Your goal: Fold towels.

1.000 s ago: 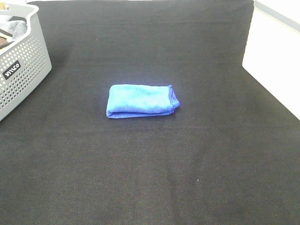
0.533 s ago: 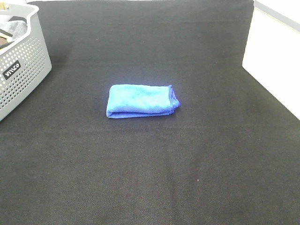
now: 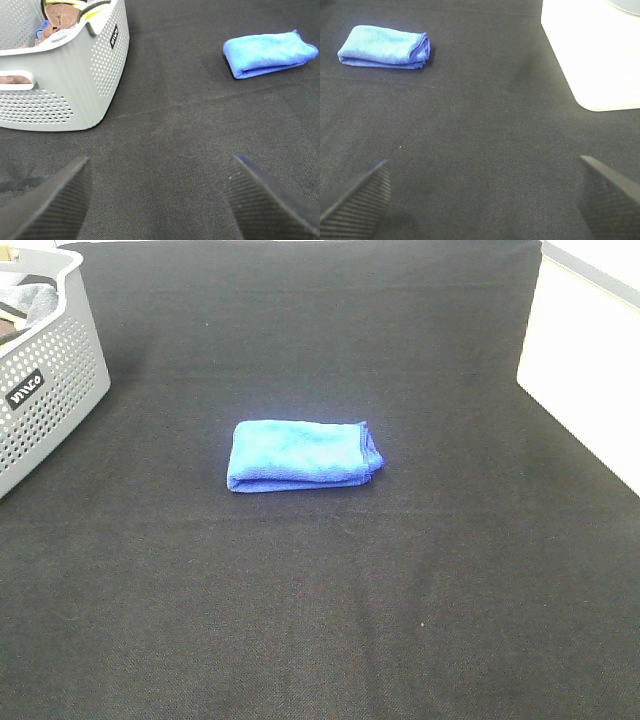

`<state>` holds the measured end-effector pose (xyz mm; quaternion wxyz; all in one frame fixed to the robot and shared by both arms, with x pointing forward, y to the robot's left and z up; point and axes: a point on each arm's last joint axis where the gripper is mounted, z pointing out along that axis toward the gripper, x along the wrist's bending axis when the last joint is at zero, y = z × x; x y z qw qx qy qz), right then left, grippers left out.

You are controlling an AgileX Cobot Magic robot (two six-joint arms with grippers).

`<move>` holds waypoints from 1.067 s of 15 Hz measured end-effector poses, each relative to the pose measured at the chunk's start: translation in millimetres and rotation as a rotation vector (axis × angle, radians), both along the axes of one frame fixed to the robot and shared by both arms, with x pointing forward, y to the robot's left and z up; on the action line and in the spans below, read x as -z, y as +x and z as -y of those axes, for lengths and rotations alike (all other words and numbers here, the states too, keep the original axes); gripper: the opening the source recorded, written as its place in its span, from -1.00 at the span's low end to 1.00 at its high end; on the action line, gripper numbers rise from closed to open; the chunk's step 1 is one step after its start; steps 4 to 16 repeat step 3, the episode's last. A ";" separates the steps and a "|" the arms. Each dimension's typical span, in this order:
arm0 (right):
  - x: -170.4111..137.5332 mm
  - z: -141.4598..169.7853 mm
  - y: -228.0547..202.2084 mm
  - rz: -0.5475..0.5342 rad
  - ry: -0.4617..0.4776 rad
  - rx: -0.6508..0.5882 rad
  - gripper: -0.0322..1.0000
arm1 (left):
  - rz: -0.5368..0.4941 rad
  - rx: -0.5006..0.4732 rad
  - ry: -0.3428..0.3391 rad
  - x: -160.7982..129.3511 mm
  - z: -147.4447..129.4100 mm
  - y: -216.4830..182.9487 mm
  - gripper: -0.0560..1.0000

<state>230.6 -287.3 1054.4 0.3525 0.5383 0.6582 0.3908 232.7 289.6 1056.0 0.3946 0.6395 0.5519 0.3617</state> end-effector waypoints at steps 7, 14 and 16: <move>0.0 0.0 0.0 0.000 0.000 0.000 0.86 | 0.000 0.000 0.000 0.0 0.0 0.0 0.47; 0.0 0.0 0.0 0.000 0.000 0.000 0.86 | 0.000 0.000 0.000 0.0 0.0 0.0 0.47; 0.0 0.0 0.0 0.000 0.000 0.000 0.86 | 0.000 0.000 0.000 0.0 0.0 0.0 0.47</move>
